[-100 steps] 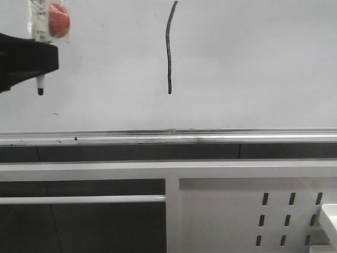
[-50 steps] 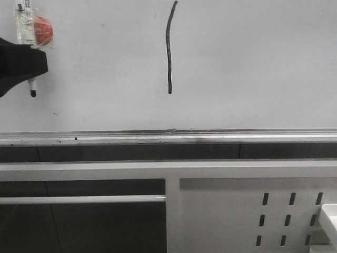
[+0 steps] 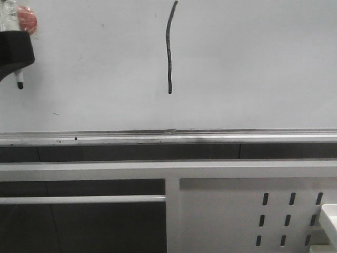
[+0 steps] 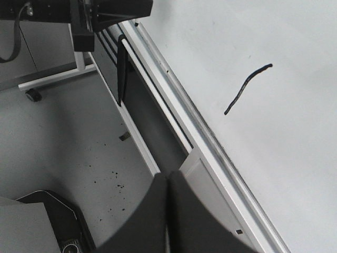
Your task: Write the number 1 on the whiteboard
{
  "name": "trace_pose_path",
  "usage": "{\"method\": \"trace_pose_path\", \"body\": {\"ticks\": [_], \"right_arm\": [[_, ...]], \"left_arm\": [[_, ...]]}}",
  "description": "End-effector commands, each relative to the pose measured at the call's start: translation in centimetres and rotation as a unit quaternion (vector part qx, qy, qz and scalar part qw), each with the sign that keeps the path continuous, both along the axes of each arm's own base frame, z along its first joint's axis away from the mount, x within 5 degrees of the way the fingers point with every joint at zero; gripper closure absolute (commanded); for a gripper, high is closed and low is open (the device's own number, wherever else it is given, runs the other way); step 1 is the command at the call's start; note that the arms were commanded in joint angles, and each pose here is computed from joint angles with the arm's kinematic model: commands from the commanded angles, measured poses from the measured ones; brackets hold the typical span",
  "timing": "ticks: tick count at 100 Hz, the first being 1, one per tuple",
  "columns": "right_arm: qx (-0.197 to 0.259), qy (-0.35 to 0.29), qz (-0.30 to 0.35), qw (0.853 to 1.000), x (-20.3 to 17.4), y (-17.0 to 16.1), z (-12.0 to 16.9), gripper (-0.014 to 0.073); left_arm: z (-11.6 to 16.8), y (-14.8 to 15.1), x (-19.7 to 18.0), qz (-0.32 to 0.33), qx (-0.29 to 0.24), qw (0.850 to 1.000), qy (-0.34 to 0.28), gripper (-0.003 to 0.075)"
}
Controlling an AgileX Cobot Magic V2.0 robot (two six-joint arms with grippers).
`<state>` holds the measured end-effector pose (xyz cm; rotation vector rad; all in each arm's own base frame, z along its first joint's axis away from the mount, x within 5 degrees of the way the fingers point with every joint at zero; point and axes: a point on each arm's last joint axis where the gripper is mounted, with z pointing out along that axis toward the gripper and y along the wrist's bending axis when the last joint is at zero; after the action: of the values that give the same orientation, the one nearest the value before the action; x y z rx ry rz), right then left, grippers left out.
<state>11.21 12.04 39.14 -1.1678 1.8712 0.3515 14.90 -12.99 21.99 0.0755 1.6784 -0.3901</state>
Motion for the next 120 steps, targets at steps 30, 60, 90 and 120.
{"method": "trace_pose_path", "body": {"ticks": [30,60,90,120], "right_arm": [[0.039,-0.045,-0.008,0.998,0.3,0.0,1.5,0.0664],[0.033,-0.041,-0.008,0.999,0.5,0.2,1.3,0.0664],[0.021,-0.030,-0.008,0.999,1.0,0.7,0.8,0.0664],[0.021,-0.031,-0.008,0.999,1.0,0.7,0.8,0.0664]], "left_arm": [[0.9,-0.8,0.0,-0.025,0.003,0.999,-0.021,0.0740],[0.7,-1.8,1.0,-0.021,0.013,1.000,-0.008,0.0740],[0.9,-2.5,2.4,-0.001,0.014,1.000,-0.010,0.0740],[1.1,-1.9,3.1,0.023,0.017,0.999,-0.032,0.0740]]}}
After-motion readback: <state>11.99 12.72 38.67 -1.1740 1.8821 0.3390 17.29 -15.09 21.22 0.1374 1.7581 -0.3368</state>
